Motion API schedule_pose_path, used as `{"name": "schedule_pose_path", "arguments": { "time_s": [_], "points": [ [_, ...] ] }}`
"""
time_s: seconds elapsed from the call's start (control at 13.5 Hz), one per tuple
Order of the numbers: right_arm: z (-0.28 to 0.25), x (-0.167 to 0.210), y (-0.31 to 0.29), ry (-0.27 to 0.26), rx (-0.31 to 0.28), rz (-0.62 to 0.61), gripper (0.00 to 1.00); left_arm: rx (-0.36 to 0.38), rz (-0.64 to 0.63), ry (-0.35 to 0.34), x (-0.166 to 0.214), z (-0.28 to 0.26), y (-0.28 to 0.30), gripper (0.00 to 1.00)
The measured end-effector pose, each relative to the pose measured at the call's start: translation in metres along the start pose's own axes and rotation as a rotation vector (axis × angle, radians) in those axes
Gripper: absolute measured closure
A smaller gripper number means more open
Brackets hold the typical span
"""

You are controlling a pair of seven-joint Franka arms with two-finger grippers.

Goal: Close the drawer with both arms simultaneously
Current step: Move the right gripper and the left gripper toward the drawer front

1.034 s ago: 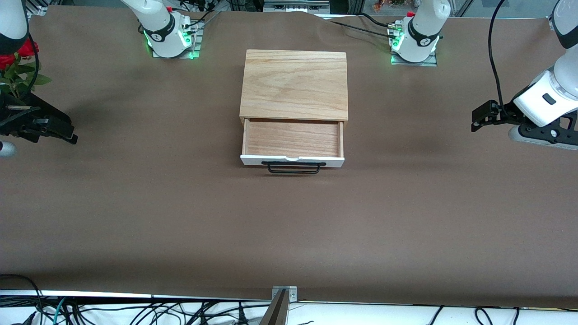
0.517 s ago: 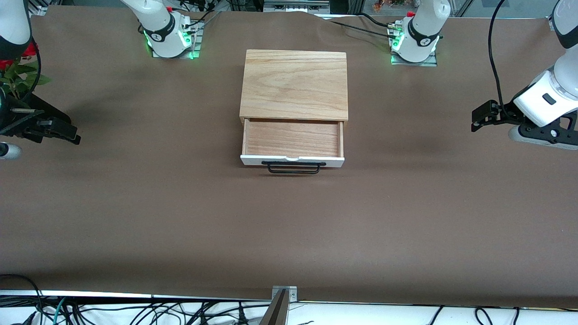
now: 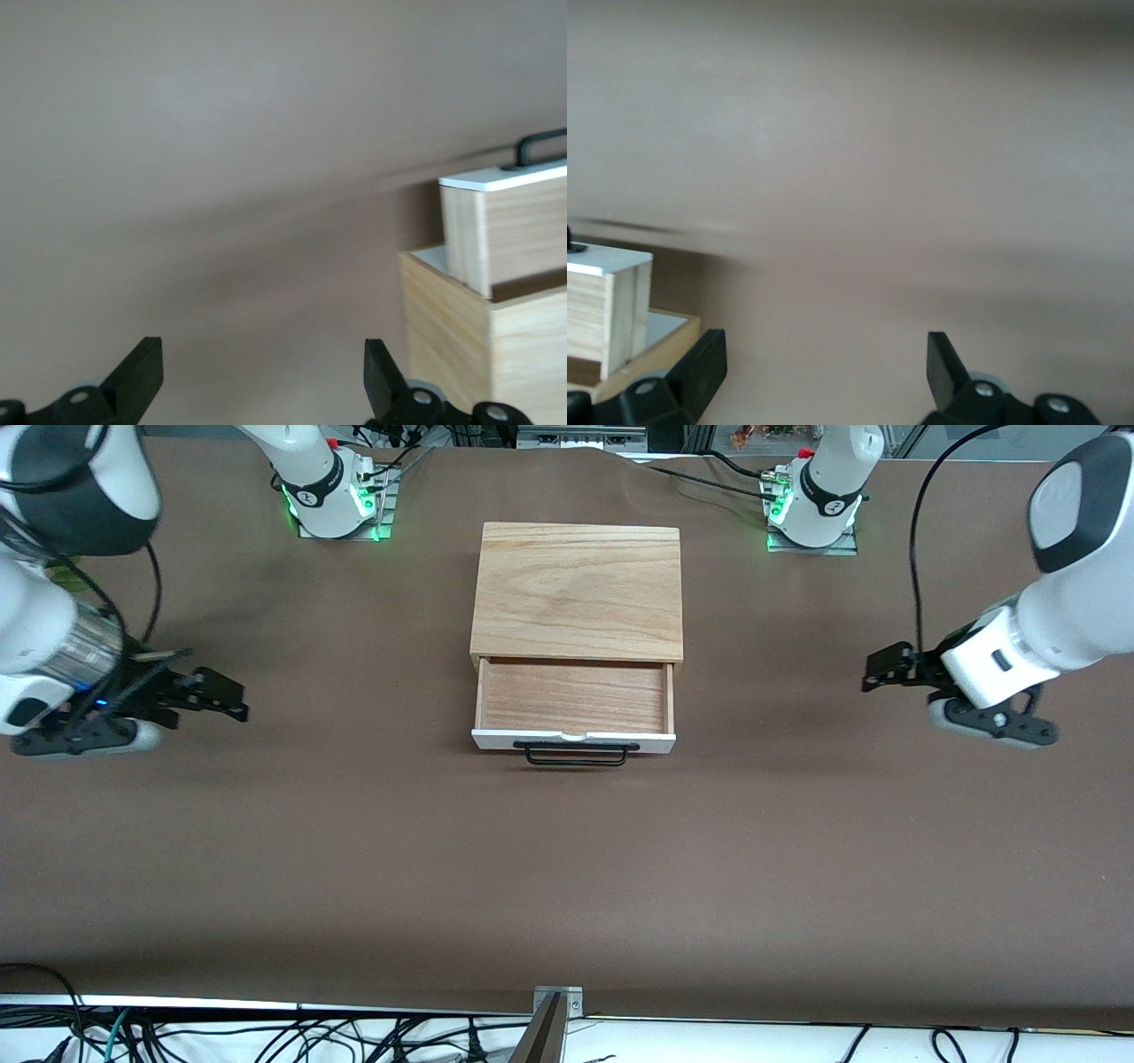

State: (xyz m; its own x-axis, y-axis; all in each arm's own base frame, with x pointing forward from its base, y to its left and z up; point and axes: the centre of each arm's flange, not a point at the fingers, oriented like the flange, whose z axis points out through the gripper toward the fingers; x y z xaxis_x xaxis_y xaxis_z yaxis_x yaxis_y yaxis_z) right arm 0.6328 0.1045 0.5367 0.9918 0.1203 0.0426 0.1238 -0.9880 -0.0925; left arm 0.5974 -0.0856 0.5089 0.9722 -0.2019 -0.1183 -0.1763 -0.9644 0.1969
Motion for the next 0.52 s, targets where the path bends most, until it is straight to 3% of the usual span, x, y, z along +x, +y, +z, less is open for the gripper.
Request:
{"name": "schedule_pose_path", "arguments": {
  "time_s": [0.3, 0.52],
  "points": [
    [0.058, 0.020, -0.091, 0.047, 0.025, -0.119, 0.00, -0.140, 0.013, 0.038, 0.041, 0.055, 0.032, 0.00],
    [0.091, 0.027, -0.126, 0.060, 0.130, -0.112, 0.00, -0.213, 0.001, 0.082, 0.068, 0.096, 0.050, 0.00]
  ]
}}
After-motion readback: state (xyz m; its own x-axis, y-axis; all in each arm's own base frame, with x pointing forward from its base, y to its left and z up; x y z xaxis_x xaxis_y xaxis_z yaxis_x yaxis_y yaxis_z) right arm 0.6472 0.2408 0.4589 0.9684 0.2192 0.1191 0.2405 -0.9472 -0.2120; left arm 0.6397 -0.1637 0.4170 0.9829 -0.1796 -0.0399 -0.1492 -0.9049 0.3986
